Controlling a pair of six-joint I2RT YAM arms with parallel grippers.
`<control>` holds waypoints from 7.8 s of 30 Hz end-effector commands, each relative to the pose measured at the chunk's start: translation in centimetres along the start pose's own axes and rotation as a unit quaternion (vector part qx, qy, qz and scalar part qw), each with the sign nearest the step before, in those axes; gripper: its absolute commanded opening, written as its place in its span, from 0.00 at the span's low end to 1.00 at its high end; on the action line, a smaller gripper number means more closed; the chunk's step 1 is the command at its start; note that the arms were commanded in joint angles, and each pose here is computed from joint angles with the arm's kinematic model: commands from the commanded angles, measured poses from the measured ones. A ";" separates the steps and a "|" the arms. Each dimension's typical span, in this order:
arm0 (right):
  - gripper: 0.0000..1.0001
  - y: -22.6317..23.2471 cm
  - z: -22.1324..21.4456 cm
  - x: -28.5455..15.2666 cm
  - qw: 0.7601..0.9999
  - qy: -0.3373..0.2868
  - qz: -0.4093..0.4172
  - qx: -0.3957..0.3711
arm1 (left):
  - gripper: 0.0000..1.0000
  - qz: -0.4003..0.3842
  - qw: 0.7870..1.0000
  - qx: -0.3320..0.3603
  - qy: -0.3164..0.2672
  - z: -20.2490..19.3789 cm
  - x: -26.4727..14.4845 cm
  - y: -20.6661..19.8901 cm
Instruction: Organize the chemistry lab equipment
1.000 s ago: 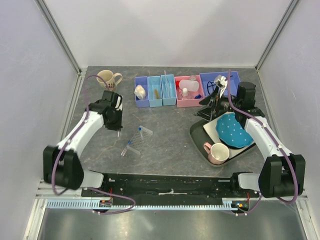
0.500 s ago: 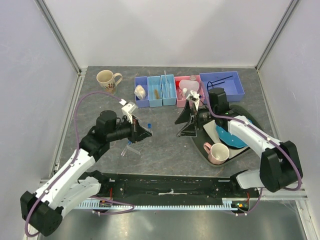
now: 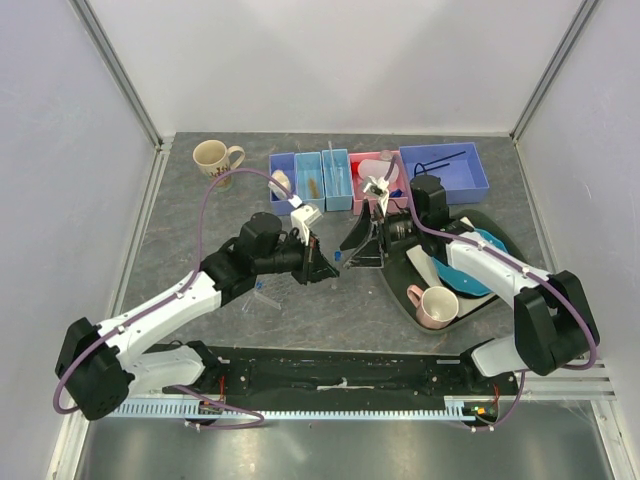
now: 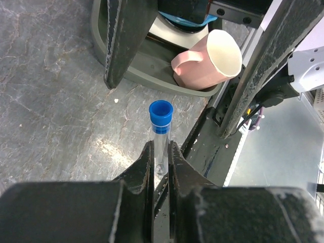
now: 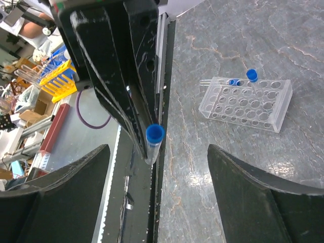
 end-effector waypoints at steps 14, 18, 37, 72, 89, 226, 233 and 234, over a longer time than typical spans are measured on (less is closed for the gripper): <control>0.45 0.1 0.5 1.1 1.000 0.000 -0.003 -0.019 | 0.02 -0.006 1.000 0.007 -0.028 1.6 0.9 -1.4; 0.29 -0.2 0.1 1.3 1.000 0.011 -0.010 -0.028 | 0.02 -0.004 0.999 0.006 -0.031 1.7 0.8 -1.4; 0.07 -2.0 1.7 1.7 0.997 0.029 -0.039 -0.055 | 0.65 0.082 0.996 0.014 -0.036 0.6 -4.9 -0.6; 0.09 -9.5 1.0 14.4 0.945 0.077 -0.201 -0.247 | 0.99 0.466 0.854 -0.129 -0.190 -0.1 -19.6 12.3; 0.09 -10.1 -0.7 14.4 0.952 0.066 -0.212 -0.210 | 0.98 0.456 0.860 -0.130 -0.188 -0.1 -19.3 12.1; 0.68 -2.4 5.9 10.4 0.994 -0.082 -0.061 0.039 | 0.06 0.122 0.988 -0.046 -0.084 1.7 -8.6 6.2; 0.64 -2.7 5.7 10.9 0.992 -0.077 -0.070 0.069 | 0.06 0.117 0.989 -0.035 -0.086 2.1 -8.6 5.8; 0.64 -2.6 5.6 11.1 0.992 -0.077 -0.069 0.070 | 0.06 0.116 0.989 -0.035 -0.085 2.1 -8.6 5.7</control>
Point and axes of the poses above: each gripper's point midway between its finger pads, its own x axis out along the fingers, its own y axis along the line the jaws close on, z = x × y, the point moved 2 cm from there along -x, back along the fingers, and after that the axes turned 5 degrees about -x, right-handed, at the moved point
